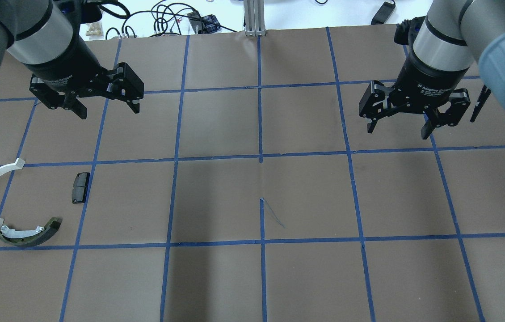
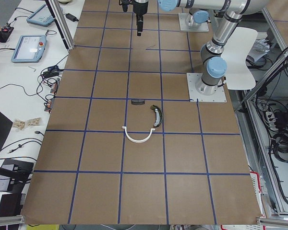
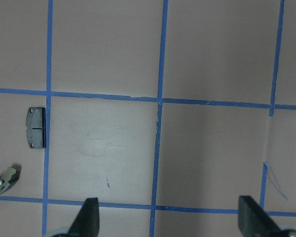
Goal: Place bearing gear from tray to pile
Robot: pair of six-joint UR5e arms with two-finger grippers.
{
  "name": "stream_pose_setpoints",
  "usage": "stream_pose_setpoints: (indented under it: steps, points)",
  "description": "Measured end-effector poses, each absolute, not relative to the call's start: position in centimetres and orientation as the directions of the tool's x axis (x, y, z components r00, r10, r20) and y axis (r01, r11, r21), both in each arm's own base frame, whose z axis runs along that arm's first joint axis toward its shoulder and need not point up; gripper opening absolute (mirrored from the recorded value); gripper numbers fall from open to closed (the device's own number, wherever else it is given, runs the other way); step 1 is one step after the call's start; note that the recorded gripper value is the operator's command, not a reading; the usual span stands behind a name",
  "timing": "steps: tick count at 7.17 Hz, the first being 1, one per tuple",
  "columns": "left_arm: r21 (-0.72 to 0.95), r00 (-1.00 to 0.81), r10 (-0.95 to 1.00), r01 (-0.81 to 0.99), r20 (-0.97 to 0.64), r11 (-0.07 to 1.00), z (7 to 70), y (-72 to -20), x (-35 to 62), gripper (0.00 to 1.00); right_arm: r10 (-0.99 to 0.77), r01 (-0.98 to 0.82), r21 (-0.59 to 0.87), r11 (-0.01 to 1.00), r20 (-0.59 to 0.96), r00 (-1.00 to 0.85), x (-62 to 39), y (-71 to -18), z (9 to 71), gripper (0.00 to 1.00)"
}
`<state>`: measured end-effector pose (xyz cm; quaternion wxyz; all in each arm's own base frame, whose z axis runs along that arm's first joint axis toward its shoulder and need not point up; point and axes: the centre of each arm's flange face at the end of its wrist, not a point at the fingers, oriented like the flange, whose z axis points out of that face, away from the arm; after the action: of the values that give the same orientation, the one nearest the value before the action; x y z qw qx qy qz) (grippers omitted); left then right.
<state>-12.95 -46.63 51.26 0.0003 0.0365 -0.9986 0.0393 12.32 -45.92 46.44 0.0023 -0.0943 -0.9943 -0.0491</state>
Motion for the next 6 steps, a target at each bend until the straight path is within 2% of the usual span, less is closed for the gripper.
stream_pose_setpoints:
  steps: [6]
  points:
    - [-0.078,-0.997,-0.073,-0.073,0.003,0.994,51.25,-46.63,-12.94,1.0,0.174,0.173,0.098,0.98,-0.003,-0.985,12.37,-45.91,46.67,1.0]
